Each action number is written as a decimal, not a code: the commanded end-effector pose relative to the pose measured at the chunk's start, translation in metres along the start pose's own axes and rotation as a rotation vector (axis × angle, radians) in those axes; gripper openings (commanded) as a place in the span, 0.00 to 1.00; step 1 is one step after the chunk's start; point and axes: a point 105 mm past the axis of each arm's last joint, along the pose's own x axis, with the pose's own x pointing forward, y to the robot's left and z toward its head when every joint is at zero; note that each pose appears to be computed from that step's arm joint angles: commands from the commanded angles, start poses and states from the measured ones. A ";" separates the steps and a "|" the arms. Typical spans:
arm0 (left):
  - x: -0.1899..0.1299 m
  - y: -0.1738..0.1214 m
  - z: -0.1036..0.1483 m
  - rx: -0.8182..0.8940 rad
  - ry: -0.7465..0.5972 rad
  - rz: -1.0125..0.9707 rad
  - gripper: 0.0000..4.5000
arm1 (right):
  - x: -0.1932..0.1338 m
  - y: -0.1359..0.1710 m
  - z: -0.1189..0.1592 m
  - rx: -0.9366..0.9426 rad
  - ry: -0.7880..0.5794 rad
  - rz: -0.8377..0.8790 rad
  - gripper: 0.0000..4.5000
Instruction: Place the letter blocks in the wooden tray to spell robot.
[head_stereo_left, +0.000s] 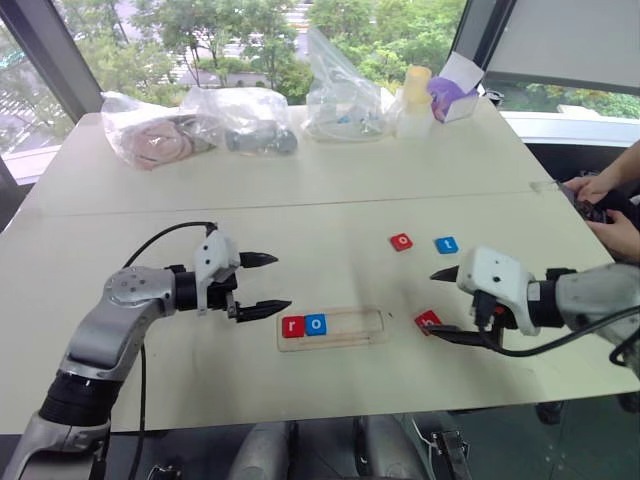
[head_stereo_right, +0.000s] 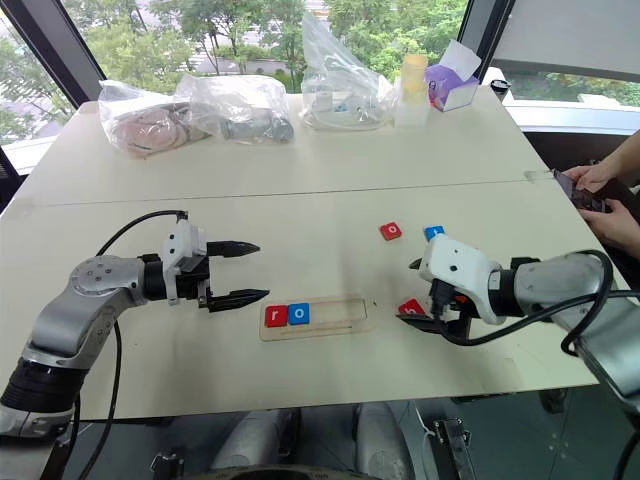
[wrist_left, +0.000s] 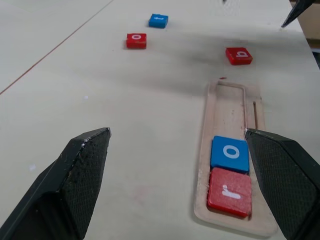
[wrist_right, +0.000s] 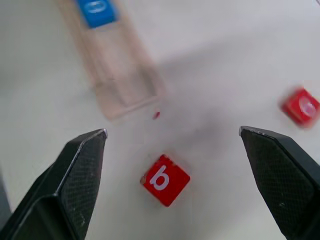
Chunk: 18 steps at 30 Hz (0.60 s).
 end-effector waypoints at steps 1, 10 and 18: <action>-0.002 0.002 0.010 0.040 -0.021 0.017 1.00 | 0.004 -0.006 -0.020 -0.094 0.043 0.112 0.98; -0.010 0.000 0.008 0.030 -0.009 0.055 1.00 | 0.030 -0.014 -0.041 -0.241 0.059 0.192 0.98; -0.009 -0.002 0.009 0.032 -0.012 0.063 1.00 | 0.038 -0.020 -0.044 -0.213 0.029 0.195 0.98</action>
